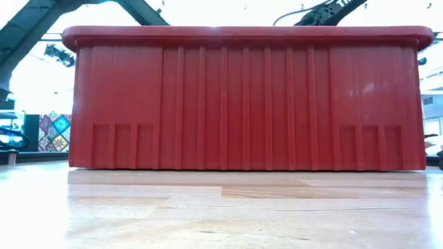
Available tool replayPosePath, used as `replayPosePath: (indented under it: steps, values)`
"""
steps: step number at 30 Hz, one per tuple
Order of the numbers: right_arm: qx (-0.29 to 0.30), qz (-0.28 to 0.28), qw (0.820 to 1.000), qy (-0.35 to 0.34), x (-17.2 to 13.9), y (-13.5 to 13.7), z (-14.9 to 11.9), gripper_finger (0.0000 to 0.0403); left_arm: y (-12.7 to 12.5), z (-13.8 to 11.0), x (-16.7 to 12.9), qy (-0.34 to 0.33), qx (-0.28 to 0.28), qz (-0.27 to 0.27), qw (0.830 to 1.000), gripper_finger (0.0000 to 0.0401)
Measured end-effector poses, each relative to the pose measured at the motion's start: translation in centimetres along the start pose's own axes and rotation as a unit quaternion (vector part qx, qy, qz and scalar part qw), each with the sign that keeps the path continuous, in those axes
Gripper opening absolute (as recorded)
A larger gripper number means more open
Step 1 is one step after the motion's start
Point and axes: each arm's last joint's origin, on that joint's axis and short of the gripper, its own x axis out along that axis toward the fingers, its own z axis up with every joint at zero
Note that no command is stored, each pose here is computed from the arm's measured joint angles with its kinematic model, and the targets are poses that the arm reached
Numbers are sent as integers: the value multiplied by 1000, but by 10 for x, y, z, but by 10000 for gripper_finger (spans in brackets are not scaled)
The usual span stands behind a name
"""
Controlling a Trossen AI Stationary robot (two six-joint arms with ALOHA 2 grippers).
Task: Pick and place slides into bin
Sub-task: Stack the blue slipper on top of the other blue slipper in the red bin
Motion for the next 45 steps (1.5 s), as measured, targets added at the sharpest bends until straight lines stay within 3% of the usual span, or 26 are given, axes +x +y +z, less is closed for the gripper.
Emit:
replayPosePath:
  steps: [11,19,25,29,38,45]
  values:
    - [-1,15,1000,-8,6,5,4,361,2,11,13,-71,114,-12,991,302]
    - [-5,15,1000,26,3,5,-3,361,3,11,9,-64,189,-12,980,302]
    - [-4,26,999,27,5,2,-6,361,12,11,5,-42,197,0,979,302]
    - [0,36,999,32,13,2,-6,361,14,8,23,-49,168,4,985,302]
    - [-18,24,999,12,22,14,11,361,13,20,27,-125,149,17,981,302]
    - [3,14,1000,24,22,10,8,361,10,20,26,-124,172,24,977,302]
